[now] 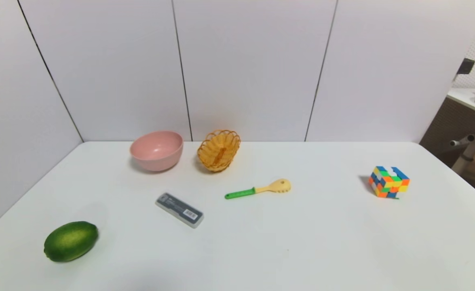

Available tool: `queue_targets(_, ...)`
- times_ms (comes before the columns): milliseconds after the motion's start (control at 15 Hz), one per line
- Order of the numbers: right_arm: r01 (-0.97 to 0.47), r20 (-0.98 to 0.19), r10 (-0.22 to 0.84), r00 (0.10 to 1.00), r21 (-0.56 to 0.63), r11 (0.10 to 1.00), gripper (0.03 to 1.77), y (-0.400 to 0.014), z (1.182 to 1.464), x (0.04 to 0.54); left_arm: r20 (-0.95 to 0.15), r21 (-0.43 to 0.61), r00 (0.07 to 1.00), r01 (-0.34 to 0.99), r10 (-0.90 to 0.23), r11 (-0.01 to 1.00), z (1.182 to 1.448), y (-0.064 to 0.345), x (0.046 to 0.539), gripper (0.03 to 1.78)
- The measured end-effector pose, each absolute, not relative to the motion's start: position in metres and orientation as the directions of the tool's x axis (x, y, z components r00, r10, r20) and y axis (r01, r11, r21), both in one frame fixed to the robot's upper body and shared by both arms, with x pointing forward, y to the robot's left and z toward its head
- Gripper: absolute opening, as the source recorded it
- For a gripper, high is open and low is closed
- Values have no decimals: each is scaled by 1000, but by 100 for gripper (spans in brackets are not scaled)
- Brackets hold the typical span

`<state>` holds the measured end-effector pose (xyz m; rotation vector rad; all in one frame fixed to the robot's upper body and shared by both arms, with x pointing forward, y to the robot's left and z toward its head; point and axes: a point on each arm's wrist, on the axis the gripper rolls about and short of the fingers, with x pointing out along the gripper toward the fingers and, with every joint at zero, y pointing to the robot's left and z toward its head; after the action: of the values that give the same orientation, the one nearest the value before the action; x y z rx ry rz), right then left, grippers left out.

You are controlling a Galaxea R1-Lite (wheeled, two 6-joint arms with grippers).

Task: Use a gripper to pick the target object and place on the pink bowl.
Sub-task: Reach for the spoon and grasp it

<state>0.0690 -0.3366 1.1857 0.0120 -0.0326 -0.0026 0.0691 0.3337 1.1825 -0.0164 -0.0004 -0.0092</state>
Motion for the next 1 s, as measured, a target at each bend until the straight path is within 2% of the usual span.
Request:
queue_targets(800,2,33,-2,999,12,1000,171,-337,1186,69,1,-23,1000,3,-3,1000,1183,334,69,169)
queue_targets(1000,2,33,-3,999,12,1000,171,-337,1186,69,19,-22,1000,3,-3,1000,1190,334,69,169)
